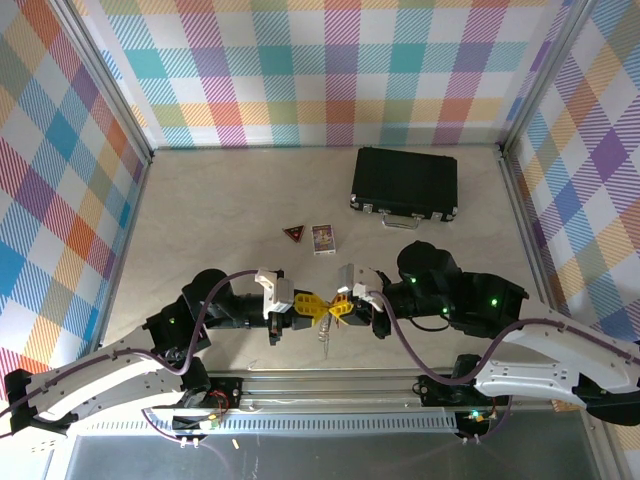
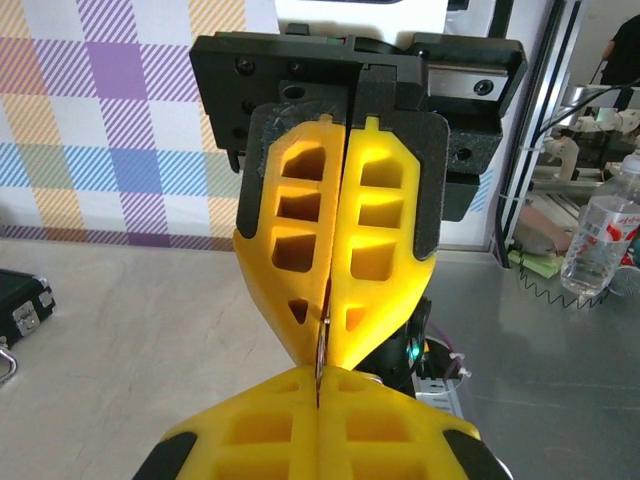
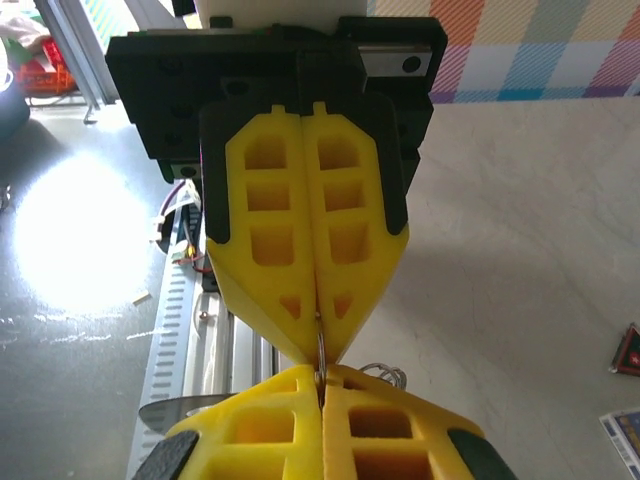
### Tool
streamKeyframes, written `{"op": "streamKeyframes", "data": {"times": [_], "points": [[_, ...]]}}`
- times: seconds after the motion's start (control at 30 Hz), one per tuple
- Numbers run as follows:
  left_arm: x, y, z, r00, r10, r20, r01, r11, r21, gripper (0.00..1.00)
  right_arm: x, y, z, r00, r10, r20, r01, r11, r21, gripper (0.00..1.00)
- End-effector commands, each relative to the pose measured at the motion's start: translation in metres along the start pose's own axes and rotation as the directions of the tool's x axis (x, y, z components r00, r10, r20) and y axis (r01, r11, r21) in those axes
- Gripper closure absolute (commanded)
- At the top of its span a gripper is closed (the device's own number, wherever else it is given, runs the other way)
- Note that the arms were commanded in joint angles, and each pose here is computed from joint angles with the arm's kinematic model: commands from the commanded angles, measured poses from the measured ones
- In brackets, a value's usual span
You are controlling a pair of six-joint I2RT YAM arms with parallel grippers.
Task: Put the keys on the keyring
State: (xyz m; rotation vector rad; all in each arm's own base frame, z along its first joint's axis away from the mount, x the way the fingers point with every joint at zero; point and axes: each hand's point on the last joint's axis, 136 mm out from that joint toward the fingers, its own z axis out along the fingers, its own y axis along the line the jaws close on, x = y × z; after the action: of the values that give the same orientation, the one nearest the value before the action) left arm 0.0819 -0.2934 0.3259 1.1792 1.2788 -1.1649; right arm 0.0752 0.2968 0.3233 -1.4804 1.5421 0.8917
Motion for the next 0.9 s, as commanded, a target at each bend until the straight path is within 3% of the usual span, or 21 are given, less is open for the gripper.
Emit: {"op": "streamKeyframes", "data": {"times": [0.0, 0.23, 0.87], "points": [[-0.023, -0.009, -0.004, 0.995, 0.027, 0.099, -0.031, 0.999, 0.043, 1.00, -0.014, 0.001, 0.000, 0.997, 0.028, 0.076, -0.027, 1.000, -0.006, 0.87], [-0.035, -0.014, -0.007, 0.983, 0.002, 0.183, -0.015, 0.997, 0.071, 1.00, -0.017, 0.004, -0.006, 0.990, 0.042, 0.133, -0.041, 0.999, -0.005, 0.68], [-0.043, -0.021, -0.009, 0.974, -0.001, 0.227, -0.024, 0.994, 0.108, 1.00, -0.019, 0.018, -0.018, 0.977, 0.035, 0.208, -0.023, 0.998, -0.060, 0.58]]}}
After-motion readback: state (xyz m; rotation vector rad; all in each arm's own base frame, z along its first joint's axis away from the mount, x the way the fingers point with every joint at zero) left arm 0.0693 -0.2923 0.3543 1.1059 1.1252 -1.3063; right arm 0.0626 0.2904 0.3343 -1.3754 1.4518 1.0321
